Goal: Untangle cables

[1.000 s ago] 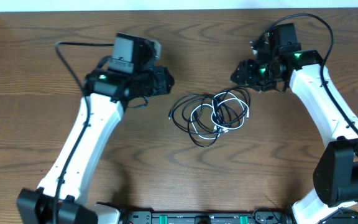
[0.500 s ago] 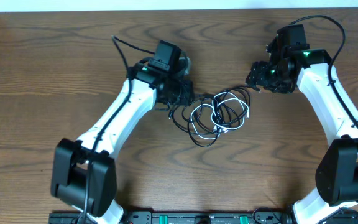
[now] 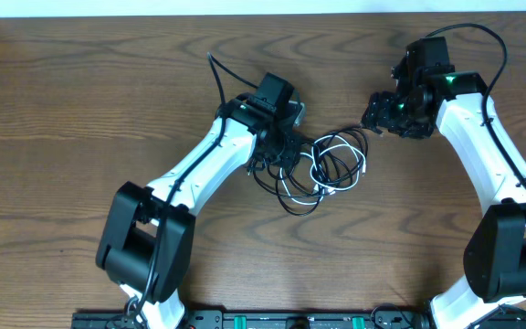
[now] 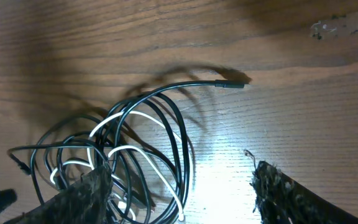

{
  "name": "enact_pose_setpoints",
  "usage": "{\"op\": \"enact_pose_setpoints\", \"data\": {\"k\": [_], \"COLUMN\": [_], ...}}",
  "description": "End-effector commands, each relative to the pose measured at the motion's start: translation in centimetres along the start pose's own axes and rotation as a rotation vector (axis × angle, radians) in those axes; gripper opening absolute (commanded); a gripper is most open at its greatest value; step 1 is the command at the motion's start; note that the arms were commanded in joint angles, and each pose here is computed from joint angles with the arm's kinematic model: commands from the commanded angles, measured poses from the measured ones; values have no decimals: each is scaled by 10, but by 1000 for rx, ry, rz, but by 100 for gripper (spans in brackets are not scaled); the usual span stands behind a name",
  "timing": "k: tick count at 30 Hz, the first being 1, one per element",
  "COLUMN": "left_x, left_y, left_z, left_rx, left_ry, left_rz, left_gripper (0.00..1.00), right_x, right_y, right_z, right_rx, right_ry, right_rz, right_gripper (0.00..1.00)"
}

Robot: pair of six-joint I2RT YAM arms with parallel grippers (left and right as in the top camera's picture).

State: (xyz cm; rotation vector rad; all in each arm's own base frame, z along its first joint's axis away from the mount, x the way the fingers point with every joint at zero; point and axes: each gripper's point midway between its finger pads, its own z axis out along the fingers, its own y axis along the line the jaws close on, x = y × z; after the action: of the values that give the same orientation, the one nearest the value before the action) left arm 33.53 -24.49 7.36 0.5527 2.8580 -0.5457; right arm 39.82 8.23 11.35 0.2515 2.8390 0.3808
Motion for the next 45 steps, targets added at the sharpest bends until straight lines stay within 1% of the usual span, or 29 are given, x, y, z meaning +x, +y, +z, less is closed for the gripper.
{"op": "enact_pose_setpoints", "data": {"k": [1, 13, 14, 17, 21, 23, 33, 37, 42, 45], "left_x": [3, 5, 5, 6, 9, 9, 8, 7, 7, 8], "left_y": [4, -5, -4, -4, -26, -32, -34, -32, -42, -45], "left_z": [14, 42, 46, 51, 51, 50, 50, 49, 44, 43], "left_rx": [-22, -15, -15, -6, 126, 160, 169, 173, 267, 284], "left_ry": [25, 44, 46, 56, 75, 75, 73, 71, 81, 85], "left_rz": [23, 58, 57, 53, 48, 49, 35, 29, 16, 15], "left_gripper": [39, 39, 42, 43, 49, 51, 53, 58, 60, 60], "right_x": [-3, -3, -3, -3, -3, -3, -1, 0, 1, 0], "right_y": [-3, -3, -3, -3, -3, -3, -3, -4, -4, -4], "right_z": [-2, -2, -2, -2, -2, -2, -1, 0, 1, 2], "right_rx": [14, 14, 14, 13, 14, 14, 14, 18, 19, 19], "right_ry": [-11, -11, -11, -10, -10, -9, -6, -2, 0, -1], "right_rz": [-10, -11, -11, -11, -15, -14, -19, -18, -18, -18], "right_gripper": [71, 72, 73, 73, 73, 73, 74, 75, 75, 75]}}
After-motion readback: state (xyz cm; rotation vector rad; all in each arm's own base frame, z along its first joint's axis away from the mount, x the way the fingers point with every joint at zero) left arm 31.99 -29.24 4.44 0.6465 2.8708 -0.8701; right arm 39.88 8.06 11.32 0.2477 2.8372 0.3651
